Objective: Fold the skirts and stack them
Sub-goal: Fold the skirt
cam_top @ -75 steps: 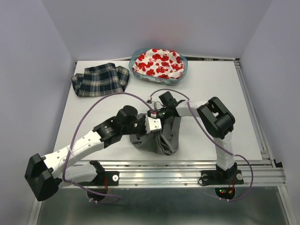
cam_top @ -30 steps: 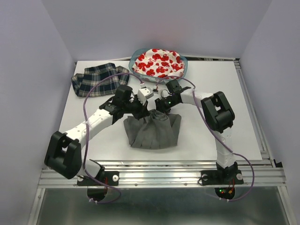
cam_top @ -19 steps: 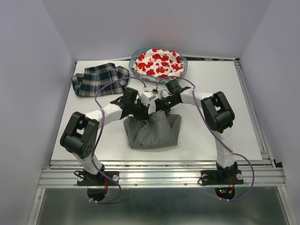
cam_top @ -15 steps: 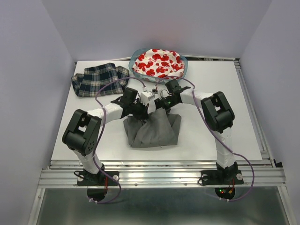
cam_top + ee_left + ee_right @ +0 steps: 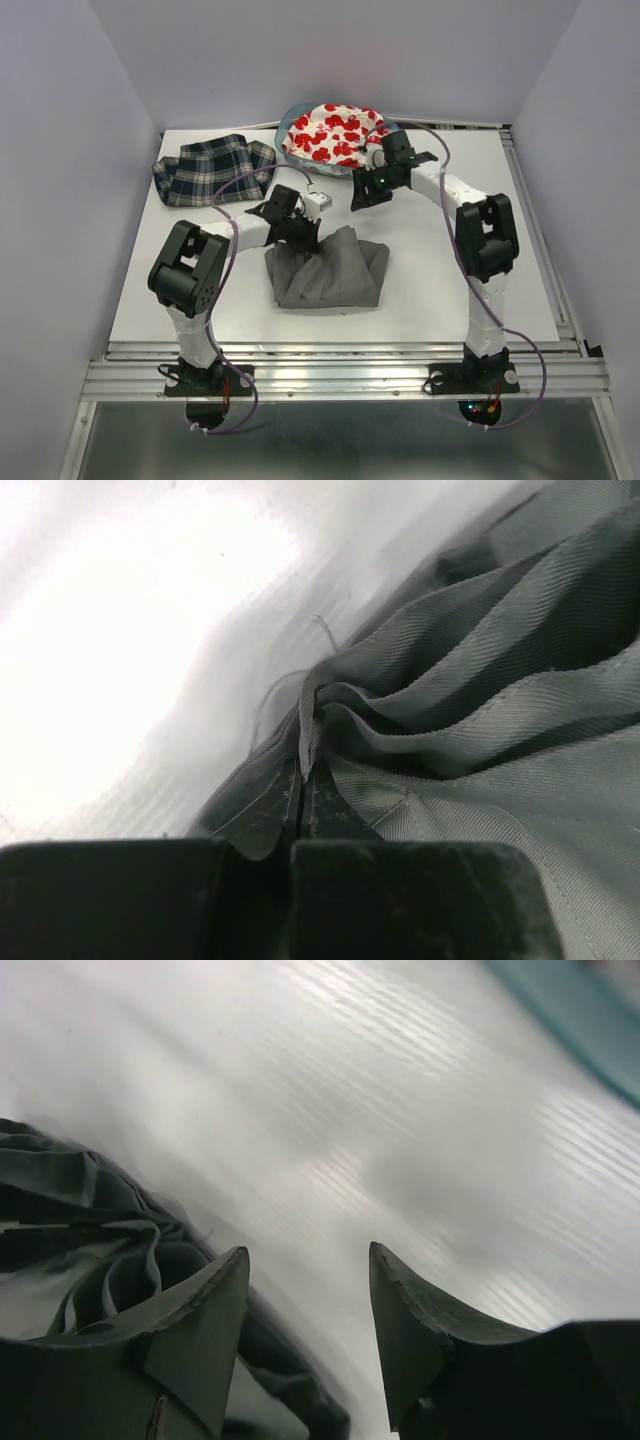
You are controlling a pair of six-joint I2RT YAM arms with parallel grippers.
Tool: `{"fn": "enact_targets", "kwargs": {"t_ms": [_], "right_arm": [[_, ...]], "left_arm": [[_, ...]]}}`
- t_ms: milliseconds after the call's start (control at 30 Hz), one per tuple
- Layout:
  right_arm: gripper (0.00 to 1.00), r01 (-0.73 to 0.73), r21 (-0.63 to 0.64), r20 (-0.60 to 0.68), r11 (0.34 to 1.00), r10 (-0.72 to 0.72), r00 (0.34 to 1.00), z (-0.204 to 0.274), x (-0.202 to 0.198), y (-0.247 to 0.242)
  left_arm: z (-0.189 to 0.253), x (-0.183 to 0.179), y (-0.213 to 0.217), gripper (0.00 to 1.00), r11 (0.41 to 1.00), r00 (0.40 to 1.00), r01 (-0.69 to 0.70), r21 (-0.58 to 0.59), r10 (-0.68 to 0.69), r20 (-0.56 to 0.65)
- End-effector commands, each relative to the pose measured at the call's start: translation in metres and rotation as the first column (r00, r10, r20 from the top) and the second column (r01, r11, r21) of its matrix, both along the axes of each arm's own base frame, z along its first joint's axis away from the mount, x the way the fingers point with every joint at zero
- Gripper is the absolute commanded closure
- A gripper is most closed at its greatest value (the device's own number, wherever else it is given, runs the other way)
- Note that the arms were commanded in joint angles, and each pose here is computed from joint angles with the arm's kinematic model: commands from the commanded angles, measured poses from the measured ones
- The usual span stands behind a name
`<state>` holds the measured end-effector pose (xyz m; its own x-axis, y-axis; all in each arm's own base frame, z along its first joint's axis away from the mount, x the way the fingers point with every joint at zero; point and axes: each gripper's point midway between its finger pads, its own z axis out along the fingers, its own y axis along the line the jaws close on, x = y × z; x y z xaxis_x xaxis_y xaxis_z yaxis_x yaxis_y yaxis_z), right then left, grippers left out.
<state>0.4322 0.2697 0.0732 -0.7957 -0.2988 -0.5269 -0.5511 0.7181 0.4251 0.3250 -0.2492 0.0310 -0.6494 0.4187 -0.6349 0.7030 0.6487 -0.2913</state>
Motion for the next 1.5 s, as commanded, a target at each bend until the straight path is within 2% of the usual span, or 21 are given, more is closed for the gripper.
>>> {"fn": "enact_targets", "kwargs": {"t_ms": [0, 67, 100, 133, 200, 233, 333, 467, 633, 733, 867, 900, 933, 967, 1033, 1100, 1233, 1367, 1467], "right_arm": [[0.44, 0.124, 0.004, 0.136, 0.992, -0.123, 0.983, 0.084, 0.016, -0.038], [0.45, 0.090, 0.041, 0.130, 0.995, -0.095, 0.987, 0.098, 0.000, -0.041], [0.46, 0.046, 0.072, 0.177, 0.996, -0.058, 0.982, 0.122, -0.012, -0.040], [0.46, -0.015, 0.148, 0.134, 0.989, -0.005, 0.991, 0.128, -0.033, -0.030], [0.47, -0.050, 0.262, 0.128, 0.964, 0.017, 0.992, 0.160, -0.058, -0.020], [0.48, -0.120, 0.322, 0.090, 0.939, 0.095, 0.991, 0.159, -0.083, -0.004], [0.50, -0.225, 0.347, 0.055, 0.911, 0.219, 0.974, 0.147, -0.133, 0.019], [0.51, -0.269, 0.310, -0.017, 0.912, 0.288, 0.958, 0.101, -0.164, 0.025], [0.55, -0.242, 0.184, -0.078, 0.953, 0.260, 0.963, 0.032, -0.162, 0.010], [0.58, -0.199, 0.178, -0.102, 0.964, 0.219, 0.970, 0.002, -0.158, 0.006], [0.60, -0.145, 0.206, -0.142, 0.968, 0.177, 0.974, -0.020, -0.155, 0.012], [0.61, -0.132, 0.214, -0.160, 0.968, 0.168, 0.973, -0.023, -0.156, 0.013], [0.61, -0.122, 0.218, -0.181, 0.968, 0.163, 0.970, -0.028, -0.157, 0.014], [0.61, -0.111, 0.224, -0.185, 0.968, 0.155, 0.970, -0.030, -0.155, 0.015], [0.61, -0.102, 0.231, -0.207, 0.968, 0.152, 0.966, -0.035, -0.156, 0.017], [0.61, -0.092, 0.262, -0.235, 0.961, 0.156, 0.959, -0.032, -0.158, 0.021], [0.61, -0.074, 0.309, -0.271, 0.948, 0.162, 0.949, -0.025, -0.160, 0.028], [0.61, -0.070, 0.361, -0.270, 0.930, 0.176, 0.947, -0.010, -0.158, 0.035], [0.61, -0.066, 0.391, -0.271, 0.918, 0.184, 0.945, 0.006, -0.157, 0.039]], "left_arm": [[-0.012, 0.009, 0.004, 0.96, 0.998, 0.998, -0.032, 0.054, 0.034, -0.046], [-0.012, 0.013, 0.004, 0.93, 0.997, 0.998, -0.035, 0.065, 0.038, -0.049], [-0.018, 0.013, 0.005, 0.90, 0.996, 0.997, -0.033, 0.077, 0.038, -0.064], [-0.021, 0.013, 0.007, 0.89, 0.995, 0.996, -0.033, 0.090, 0.040, -0.081], [-0.026, 0.017, 0.007, 0.85, 0.994, 0.994, -0.036, 0.100, 0.046, -0.100], [-0.025, 0.021, 0.007, 0.84, 0.994, 0.993, -0.041, 0.098, 0.051, -0.107], [-0.030, 0.024, 0.007, 0.81, 0.993, 0.987, -0.042, 0.107, 0.057, -0.147], [-0.032, 0.030, 0.008, 0.79, 0.993, 0.984, -0.043, 0.106, 0.061, -0.170], [-0.022, 0.037, 0.010, 0.75, 0.995, 0.985, -0.034, 0.092, 0.048, -0.163], [-0.003, 0.052, 0.017, 0.72, 0.997, 0.991, -0.050, 0.058, 0.057, -0.124], [0.051, 0.073, 0.023, 0.65, 0.997, 0.998, -0.064, -0.041, 0.063, -0.026], [0.077, 0.076, 0.025, 0.59, 0.996, 0.997, -0.064, -0.062, 0.066, 0.037], [0.090, 0.078, 0.027, 0.58, 0.995, 0.995, -0.067, -0.069, 0.072, 0.074], [0.119, 0.080, 0.031, 0.52, 0.994, 0.984, -0.075, -0.085, 0.088, 0.156], [0.144, 0.080, 0.035, 0.40, 0.991, 0.968, -0.090, -0.097, 0.110, 0.227], [0.174, 0.068, 0.036, 0.39, 0.987, 0.953, -0.078, -0.141, 0.115, 0.279], [0.189, 0.022, 0.015, 0.39, 0.963, 0.973, 0.032, -0.266, 0.031, 0.228], [0.141, -0.025, -0.006, 0.42, 0.948, 0.998, 0.047, -0.315, -0.030, 0.057], [0.107, -0.030, -0.009, 0.44, 0.947, 0.999, -0.005, -0.322, -0.006, -0.033]]}}
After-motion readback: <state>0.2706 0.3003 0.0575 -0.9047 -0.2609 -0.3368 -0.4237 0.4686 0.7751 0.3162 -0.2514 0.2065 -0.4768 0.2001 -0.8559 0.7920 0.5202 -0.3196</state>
